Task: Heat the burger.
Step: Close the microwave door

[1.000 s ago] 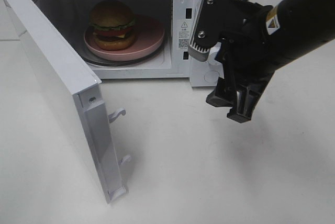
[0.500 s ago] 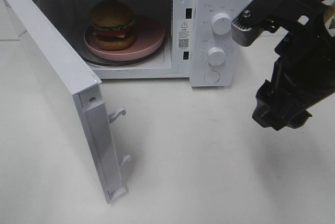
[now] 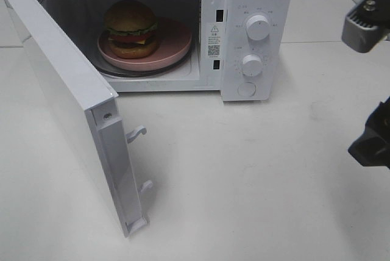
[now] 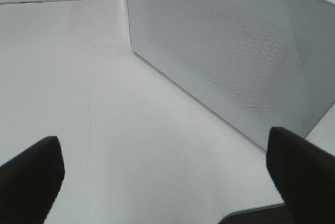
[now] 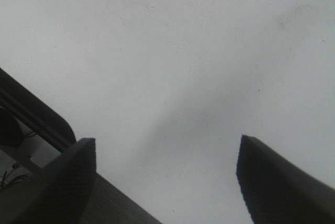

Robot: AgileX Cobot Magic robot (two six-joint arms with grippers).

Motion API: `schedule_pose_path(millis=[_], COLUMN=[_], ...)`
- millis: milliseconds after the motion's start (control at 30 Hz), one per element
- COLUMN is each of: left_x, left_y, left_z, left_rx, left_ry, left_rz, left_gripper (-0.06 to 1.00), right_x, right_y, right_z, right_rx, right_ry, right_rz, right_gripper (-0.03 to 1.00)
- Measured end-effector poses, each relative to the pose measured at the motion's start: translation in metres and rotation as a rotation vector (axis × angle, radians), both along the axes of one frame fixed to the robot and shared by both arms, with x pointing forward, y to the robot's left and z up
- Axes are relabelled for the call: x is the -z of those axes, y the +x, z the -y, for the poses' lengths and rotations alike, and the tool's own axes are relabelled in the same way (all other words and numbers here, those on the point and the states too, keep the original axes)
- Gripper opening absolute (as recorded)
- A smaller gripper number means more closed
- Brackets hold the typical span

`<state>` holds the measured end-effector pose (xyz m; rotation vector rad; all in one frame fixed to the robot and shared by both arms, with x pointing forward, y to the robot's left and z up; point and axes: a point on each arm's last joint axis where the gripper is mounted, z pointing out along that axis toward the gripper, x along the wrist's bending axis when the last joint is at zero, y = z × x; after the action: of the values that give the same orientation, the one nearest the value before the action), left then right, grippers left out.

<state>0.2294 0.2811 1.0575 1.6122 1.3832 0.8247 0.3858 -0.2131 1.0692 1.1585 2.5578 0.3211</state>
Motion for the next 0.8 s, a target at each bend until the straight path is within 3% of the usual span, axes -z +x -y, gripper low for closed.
schedule_pose_path(millis=[233,533,800], left_x=[0.000,0.000,0.000], left_y=[0.000,0.000,0.000], left_z=[0.000,0.000,0.000], left_rx=[0.000,0.000,0.000], left_ry=[0.000,0.000,0.000], left_rz=[0.000,0.000,0.000], left_gripper=[0.98,0.98,0.98], right_x=[0.008,0.008,0.016], right_y=[-0.011,-0.047,-0.081], right_z=[0.032,0.068,0.085], right_rx=[0.182,0.390,0.498], right_ry=[0.038,0.129,0.185], right_rz=[0.001,0.133,0.251], right_gripper=[0.73,0.73,0.73])
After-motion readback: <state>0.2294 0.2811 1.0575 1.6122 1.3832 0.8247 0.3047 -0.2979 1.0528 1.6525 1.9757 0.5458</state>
